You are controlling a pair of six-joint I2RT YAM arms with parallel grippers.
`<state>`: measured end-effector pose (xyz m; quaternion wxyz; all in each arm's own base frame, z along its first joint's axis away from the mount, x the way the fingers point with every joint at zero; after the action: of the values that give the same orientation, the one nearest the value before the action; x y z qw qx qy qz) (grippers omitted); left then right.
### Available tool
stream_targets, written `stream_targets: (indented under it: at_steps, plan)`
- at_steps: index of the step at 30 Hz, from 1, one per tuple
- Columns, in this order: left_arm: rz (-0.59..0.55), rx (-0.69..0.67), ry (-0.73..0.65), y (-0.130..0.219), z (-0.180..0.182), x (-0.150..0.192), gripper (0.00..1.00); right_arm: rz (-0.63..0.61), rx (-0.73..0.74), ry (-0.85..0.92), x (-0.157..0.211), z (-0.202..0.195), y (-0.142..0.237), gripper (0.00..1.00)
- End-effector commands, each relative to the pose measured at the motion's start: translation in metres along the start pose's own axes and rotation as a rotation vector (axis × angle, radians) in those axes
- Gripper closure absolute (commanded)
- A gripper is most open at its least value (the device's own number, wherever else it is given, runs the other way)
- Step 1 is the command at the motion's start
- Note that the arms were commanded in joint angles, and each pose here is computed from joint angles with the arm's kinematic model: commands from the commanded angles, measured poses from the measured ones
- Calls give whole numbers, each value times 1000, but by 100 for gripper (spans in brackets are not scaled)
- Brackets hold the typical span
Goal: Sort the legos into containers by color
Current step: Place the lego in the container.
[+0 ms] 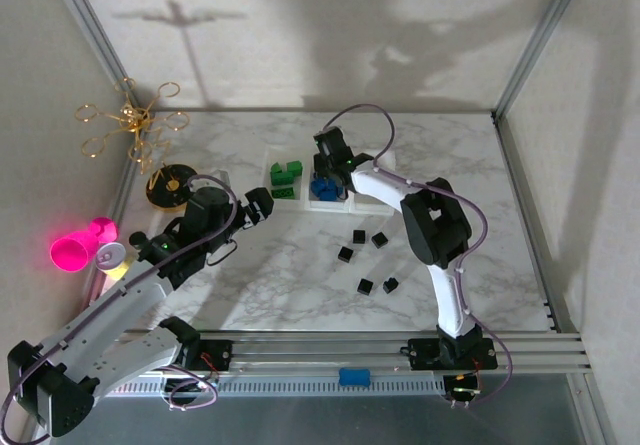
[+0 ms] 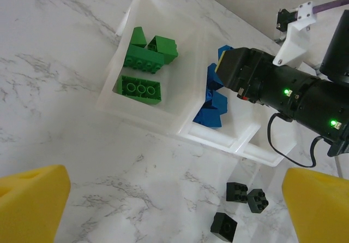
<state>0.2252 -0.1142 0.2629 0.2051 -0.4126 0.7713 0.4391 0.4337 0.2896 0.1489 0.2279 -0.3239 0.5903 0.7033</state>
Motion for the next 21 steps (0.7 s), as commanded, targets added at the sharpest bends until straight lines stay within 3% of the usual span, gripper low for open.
stream_targets:
  at_steps: [1, 5, 14, 21]
  plan:
    - [5, 20, -25, -1, -3, 2, 0, 10, -24, 19, -2, 5, -2, 57]
    - [1, 21, -29, 1, -2, 2, 0, 7, -60, 23, -10, 8, 8, 52]
    - [-2, 67, -24, 3, -8, 5, 0, -55, -163, 16, -21, 8, 71, 44]
    - [15, 101, -60, 0, -21, 20, 0, -45, -195, -21, 7, -10, 126, 41]
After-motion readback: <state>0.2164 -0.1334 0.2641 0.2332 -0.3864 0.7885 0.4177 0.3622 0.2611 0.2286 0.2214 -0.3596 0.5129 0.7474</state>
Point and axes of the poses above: each hand's point on the last joint's axis, 136 mm out from that joint toward the fingers, its own y axis back along the fingers, its own z axis along the line the jaws close on, x = y × z, the point moved 8 cm from there along y, back along the fingers, and after that the axes turned 3 degrees about -y, right-handed, at the moved point
